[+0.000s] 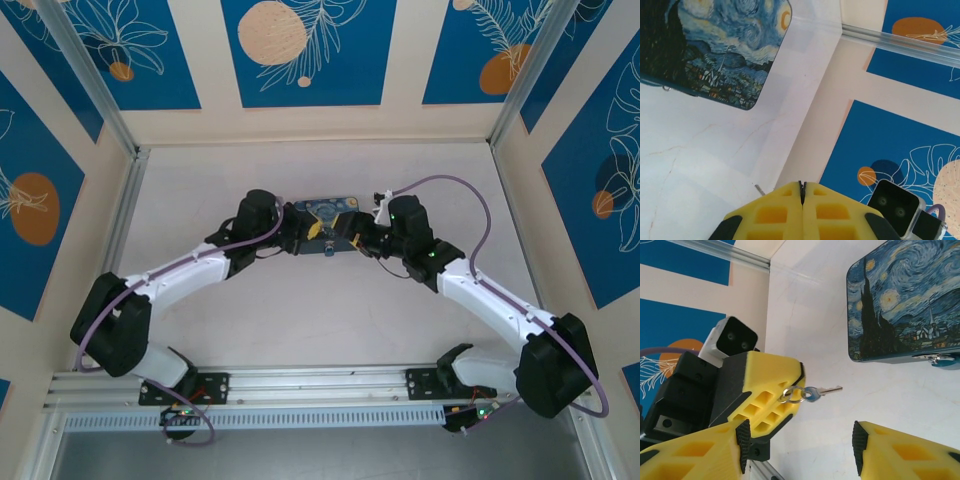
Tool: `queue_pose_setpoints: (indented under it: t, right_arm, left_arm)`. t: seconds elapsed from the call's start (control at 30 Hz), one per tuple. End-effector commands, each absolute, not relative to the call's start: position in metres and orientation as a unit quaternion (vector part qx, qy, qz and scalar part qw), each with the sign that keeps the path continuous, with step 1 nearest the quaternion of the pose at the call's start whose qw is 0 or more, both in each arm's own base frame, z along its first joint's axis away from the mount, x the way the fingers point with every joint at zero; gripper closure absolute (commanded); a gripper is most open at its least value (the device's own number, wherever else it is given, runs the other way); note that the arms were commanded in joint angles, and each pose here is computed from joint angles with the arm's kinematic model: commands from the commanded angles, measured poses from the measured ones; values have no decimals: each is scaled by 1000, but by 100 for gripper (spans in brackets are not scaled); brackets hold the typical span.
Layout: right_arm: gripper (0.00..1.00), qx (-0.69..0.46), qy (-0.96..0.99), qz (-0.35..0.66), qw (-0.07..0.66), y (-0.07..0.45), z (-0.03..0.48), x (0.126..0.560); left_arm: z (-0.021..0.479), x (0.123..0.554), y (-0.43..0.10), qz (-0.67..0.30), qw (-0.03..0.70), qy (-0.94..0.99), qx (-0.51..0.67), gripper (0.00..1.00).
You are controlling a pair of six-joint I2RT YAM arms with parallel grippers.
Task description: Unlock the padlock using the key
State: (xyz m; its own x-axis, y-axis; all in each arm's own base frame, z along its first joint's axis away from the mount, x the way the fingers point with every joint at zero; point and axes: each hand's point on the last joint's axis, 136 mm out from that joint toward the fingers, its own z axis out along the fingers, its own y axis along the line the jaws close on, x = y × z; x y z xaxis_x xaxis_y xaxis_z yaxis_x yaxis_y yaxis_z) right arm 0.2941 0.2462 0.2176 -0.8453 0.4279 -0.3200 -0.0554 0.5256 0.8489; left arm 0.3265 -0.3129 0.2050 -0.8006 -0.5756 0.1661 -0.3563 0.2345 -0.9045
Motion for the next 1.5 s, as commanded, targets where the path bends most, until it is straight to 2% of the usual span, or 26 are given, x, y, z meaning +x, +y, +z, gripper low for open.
queue_pose_setpoints:
  t: [0.0,0.17,0.27,0.43,0.63,0.9,1.47]
  right_arm:
    - [42,108,839,469,255,241,216,292]
    - [45,83,834,475,267,236,224,296]
    - [47,66,822,494,275,234,232,300]
    - [49,34,789,543,287,239,253,308]
    - [50,-11,748,597,291,256,279,312]
    - [54,-37,715,633,293,268,297,317]
    - [55,-63,710,636,296,278,296,325]
  left_arm:
    - [230,334,-307,-535,178,791,-240,100]
    - [261,340,-301,-505,303,801,-110,100]
    - [275,338,-302,-499,353,790,-45,100]
    - [284,338,-305,-496,392,775,11,100]
    - [296,341,-305,-517,424,744,10,100]
    - [305,346,-303,-537,431,725,-20,100]
    - [292,359,-308,-589,381,704,-117,100]
